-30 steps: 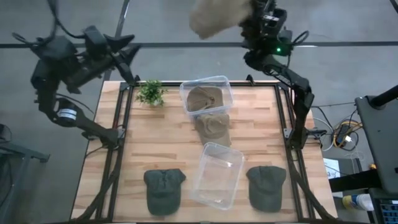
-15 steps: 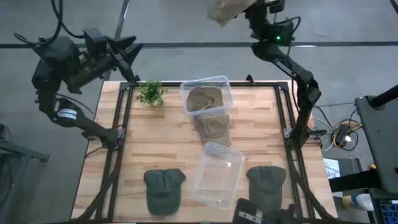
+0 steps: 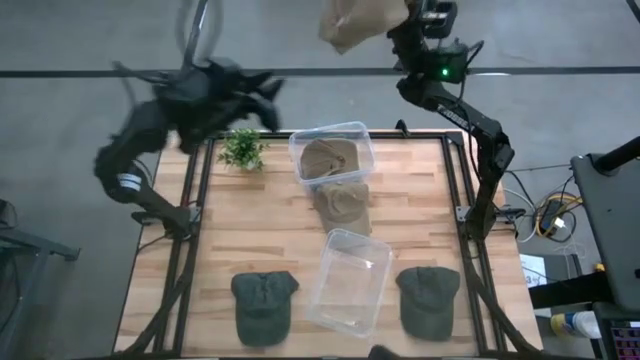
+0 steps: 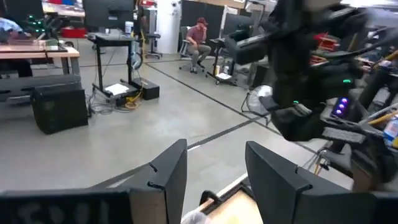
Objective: Pick & Place hat
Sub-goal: Put the left brown cap into the top transparent container
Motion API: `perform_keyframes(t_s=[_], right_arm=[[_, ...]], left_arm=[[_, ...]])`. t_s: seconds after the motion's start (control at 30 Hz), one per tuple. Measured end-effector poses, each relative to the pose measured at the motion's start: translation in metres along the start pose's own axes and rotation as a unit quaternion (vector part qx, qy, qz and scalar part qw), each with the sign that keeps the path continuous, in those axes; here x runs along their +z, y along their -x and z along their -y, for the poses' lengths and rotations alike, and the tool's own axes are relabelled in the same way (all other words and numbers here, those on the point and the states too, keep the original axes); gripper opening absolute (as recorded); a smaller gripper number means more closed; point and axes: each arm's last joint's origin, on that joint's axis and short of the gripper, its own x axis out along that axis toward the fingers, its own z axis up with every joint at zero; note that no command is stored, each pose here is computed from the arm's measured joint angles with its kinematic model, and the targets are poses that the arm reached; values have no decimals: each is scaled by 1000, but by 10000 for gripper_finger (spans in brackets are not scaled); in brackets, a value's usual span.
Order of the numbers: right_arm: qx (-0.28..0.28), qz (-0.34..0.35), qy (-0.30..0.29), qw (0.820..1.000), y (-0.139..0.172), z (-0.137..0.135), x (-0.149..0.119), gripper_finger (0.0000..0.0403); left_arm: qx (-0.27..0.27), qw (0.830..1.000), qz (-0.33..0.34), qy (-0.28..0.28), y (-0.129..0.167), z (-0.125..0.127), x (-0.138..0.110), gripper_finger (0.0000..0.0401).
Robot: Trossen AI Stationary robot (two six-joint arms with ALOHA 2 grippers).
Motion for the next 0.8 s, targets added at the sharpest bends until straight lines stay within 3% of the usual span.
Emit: perform_keyframes(t_s=[0.13, 0.33, 0.53, 0.8], right_arm=[[-11, 1, 4, 1000, -7, 1, -17, 11], [-9, 27, 17, 999, -8, 1, -20, 11], [0, 32, 12, 999, -12, -3, -28, 11], [-13, 21, 3, 1000, -11, 5, -37, 11]], left_arm=[[-24, 998, 61, 5, -21, 21, -2, 155], [-43, 991, 129, -17, -53, 49, -15, 155], [-50, 981, 189, -14, -76, 54, -17, 155], [-86, 972, 217, -34, -100, 70, -33, 155]])
